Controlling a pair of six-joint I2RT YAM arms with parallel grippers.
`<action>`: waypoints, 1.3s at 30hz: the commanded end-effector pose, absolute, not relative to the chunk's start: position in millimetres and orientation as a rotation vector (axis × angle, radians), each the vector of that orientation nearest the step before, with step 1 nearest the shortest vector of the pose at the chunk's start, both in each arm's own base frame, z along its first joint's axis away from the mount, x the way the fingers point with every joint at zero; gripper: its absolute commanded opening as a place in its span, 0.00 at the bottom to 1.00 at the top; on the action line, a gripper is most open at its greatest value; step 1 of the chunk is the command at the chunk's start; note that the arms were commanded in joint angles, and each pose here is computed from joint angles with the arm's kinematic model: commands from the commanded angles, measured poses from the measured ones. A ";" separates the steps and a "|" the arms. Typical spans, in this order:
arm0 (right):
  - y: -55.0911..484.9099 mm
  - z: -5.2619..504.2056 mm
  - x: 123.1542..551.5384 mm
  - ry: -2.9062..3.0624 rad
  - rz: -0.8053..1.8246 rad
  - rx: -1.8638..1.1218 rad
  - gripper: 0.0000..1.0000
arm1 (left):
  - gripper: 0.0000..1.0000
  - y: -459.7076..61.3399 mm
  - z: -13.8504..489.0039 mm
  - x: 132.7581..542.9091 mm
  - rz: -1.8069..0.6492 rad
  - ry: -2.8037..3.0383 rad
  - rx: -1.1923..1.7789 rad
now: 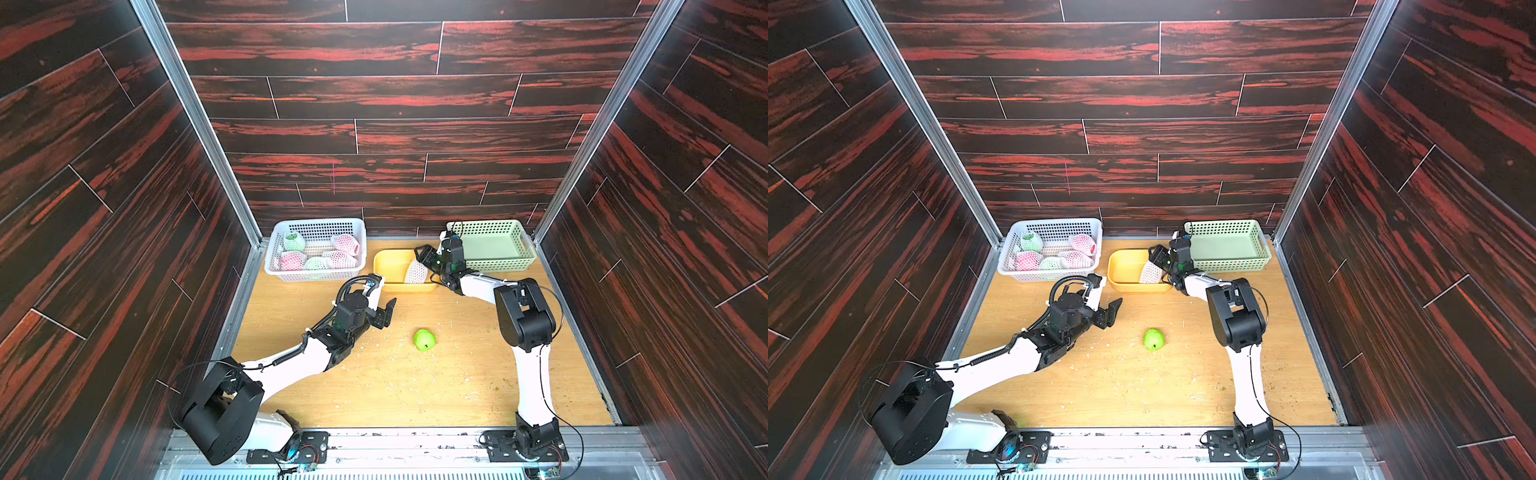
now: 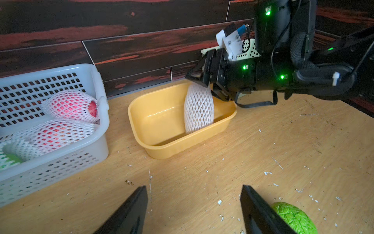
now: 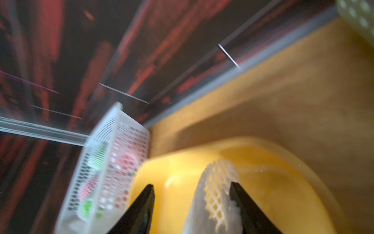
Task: Remove foam nets from apples
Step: Place the foam net into the storage box, then pick up the apple from the center of the board.
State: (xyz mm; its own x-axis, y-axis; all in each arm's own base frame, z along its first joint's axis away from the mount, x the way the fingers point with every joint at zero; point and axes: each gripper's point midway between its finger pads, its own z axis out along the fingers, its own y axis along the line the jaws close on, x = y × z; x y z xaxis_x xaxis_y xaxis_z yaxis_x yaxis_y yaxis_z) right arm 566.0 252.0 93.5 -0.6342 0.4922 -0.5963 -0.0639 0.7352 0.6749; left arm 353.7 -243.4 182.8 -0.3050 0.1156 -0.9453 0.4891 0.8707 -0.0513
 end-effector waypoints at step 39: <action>262.5 104.9 278.0 2.425 0.817 -0.530 0.94 | 0.97 -231.6 148.9 261.7 -0.638 2.028 0.624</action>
State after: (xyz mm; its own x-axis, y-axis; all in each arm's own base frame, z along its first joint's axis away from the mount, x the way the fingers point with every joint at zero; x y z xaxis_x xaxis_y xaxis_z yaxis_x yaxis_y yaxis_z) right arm 279.9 261.5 116.3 -0.7608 -0.1925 -0.6198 -0.5366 0.7237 0.4339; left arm 274.4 -233.6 166.6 -0.4019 0.1599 -0.9016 0.6460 0.7474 -0.1554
